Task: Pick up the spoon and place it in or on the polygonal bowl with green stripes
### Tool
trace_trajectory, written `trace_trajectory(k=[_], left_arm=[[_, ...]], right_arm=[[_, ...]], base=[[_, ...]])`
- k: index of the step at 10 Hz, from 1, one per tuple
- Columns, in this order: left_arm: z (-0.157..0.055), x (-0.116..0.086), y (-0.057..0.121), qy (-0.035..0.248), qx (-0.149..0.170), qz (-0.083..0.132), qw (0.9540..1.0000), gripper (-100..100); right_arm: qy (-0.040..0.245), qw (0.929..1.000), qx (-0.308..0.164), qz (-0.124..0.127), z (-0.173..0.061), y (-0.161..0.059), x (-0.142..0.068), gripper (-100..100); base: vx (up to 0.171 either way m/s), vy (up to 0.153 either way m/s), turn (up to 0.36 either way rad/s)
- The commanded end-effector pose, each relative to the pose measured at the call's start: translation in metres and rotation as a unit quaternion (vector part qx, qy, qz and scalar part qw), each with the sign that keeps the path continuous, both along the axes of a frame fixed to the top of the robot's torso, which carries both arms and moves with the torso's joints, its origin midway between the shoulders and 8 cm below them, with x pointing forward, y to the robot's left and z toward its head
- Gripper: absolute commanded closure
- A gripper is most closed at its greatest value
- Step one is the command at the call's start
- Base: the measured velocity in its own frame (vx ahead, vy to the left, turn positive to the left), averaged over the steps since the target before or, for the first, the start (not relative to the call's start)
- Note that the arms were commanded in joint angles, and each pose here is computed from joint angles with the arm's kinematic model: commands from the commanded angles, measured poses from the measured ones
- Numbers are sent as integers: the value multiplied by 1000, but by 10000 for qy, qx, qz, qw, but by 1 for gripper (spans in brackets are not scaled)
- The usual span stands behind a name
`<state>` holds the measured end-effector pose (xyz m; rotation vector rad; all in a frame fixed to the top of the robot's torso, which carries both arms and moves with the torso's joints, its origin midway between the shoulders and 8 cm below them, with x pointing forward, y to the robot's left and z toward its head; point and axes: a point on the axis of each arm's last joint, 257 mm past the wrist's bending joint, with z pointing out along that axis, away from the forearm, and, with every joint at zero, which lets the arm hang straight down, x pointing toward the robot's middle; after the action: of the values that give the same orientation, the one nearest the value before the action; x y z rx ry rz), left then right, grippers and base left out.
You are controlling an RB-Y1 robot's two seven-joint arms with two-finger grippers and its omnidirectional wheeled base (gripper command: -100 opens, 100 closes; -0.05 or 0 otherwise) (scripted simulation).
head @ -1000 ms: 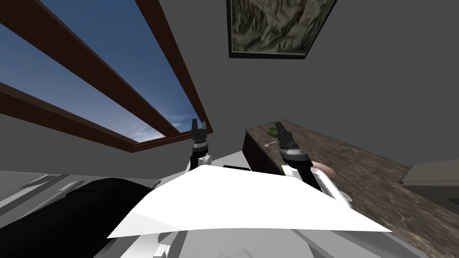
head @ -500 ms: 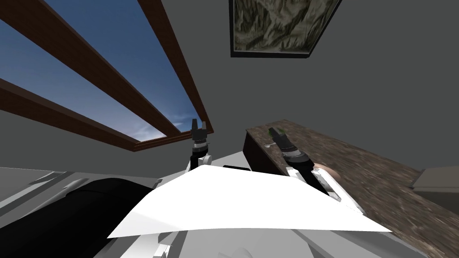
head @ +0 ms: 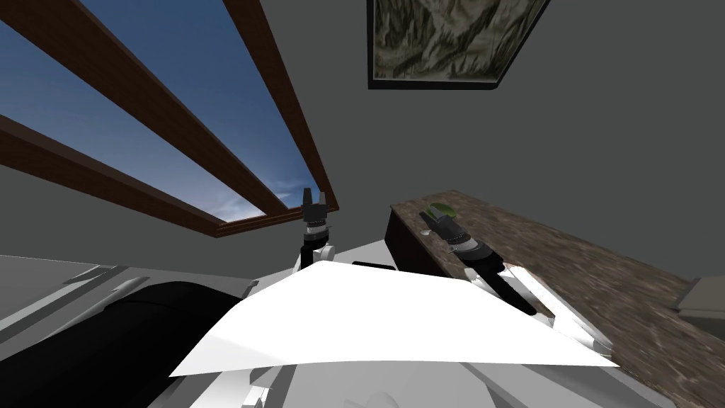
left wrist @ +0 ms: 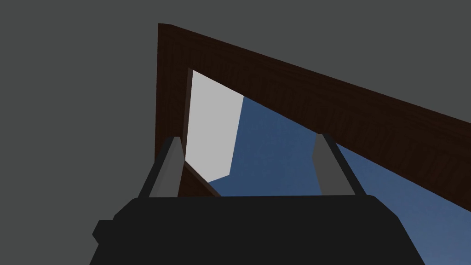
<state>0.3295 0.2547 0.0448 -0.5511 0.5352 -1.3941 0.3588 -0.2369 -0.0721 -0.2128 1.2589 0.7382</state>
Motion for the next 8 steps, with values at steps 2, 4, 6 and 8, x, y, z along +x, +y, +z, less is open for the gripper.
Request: trace_trajectory(k=[2,4,6,8], left_arm=[[0,0,0,0,0,0,10000,0],[0,0,0,0,0,0,10000,0],[0,0,0,0,0,0,10000,0],[0,0,0,0,0,0,10000,0]], right_arm=[[113,9970,-765,105,-25,-7,0,-100],[209,9911,-1302,189,-44,-14,-2,-100],[317,9820,-1843,284,-62,-24,-4,-100],[435,9695,-2382,390,-81,-36,-7,-100]], base=[[11,12,41],[16,11,38],[17,12,42],[15,16,43]])
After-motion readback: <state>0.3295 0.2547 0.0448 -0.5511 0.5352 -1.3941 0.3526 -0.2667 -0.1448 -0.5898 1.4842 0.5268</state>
